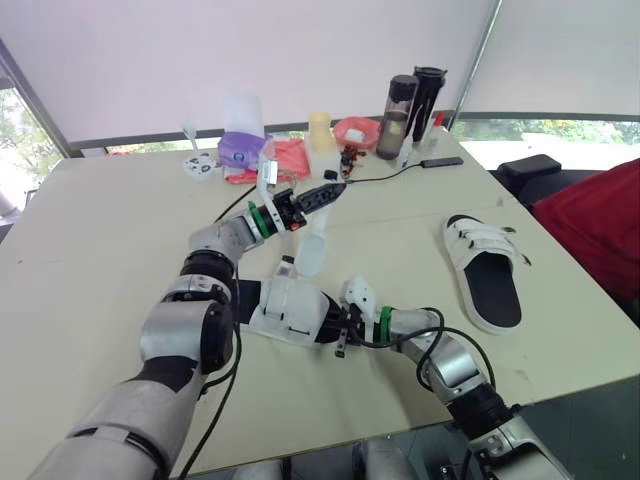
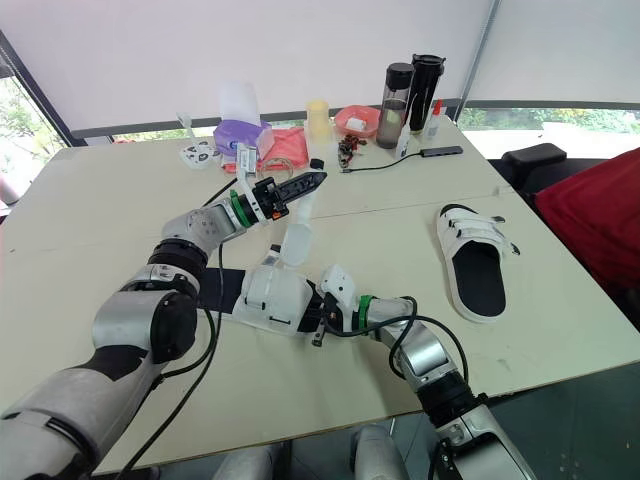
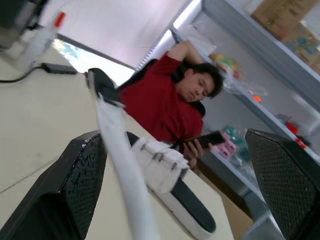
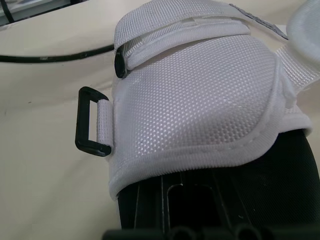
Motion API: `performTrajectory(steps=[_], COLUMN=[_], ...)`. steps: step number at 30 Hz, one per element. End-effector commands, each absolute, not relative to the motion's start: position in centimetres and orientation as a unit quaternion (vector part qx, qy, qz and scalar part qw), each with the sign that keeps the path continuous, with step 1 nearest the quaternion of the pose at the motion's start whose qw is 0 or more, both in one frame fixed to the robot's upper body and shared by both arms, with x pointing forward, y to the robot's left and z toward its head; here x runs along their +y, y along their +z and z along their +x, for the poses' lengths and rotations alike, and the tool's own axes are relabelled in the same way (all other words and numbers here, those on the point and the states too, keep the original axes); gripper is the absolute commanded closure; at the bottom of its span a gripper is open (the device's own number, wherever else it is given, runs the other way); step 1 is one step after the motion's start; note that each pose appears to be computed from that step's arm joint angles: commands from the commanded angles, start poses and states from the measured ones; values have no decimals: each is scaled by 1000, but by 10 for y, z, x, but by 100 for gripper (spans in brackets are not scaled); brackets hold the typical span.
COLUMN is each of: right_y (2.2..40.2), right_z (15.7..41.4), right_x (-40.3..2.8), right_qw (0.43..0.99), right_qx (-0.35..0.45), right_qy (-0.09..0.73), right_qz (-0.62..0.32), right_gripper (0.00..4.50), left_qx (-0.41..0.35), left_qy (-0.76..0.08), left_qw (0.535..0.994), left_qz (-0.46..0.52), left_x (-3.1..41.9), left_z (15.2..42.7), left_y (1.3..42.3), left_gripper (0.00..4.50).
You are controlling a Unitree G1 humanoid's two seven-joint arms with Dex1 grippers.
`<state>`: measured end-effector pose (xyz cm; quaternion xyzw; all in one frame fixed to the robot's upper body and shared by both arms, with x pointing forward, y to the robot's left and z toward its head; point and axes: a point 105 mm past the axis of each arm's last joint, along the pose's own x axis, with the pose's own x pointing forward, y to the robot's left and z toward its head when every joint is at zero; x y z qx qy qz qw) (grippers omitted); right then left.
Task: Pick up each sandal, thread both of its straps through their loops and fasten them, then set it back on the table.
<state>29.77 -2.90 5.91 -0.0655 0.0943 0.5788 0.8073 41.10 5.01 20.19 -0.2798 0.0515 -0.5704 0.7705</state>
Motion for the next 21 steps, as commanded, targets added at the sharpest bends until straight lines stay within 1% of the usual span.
performTrajectory(steps=[1, 5, 7, 10, 13, 14, 15, 17, 18, 21], right_y=[0, 0, 1, 1, 0, 0, 0, 0, 0, -1], right_z=[294, 295, 296, 296, 296, 297, 297, 297, 297, 296], right_x=[-56, -55, -54, -53, -53, -54, -54, -54, -54, -55], right_qw=[823, 823, 822, 821, 820, 820, 820, 820, 820, 820], right_qx=[212, 211, 211, 210, 210, 210, 210, 210, 210, 210], right_qy=[522, 522, 523, 525, 527, 527, 527, 527, 527, 526], right_qz=[-77, -77, -78, -79, -80, -81, -82, -82, -83, -83], right_gripper=[450, 450, 450, 450, 450, 450, 450, 450, 450, 450], left_qx=[56, 58, 55, 44, 35, 34, 33, 29, 27, 13], left_qy=[-615, -610, -598, -593, -596, -597, -601, -609, -614, -637], left_qw=[753, 761, 770, 774, 771, 770, 768, 763, 760, 746], left_qz=[-227, -212, -214, -218, -223, -222, -220, -214, -211, -191], left_x=[51, 58, 64, 68, 68, 67, 67, 66, 66, 66], left_z=[395, 393, 396, 398, 397, 397, 395, 392, 390, 380], left_y=[203, 199, 201, 208, 214, 215, 216, 219, 221, 229], left_gripper=[10, 10, 10, 86, 229, 285, 327, 439, 446, 446])
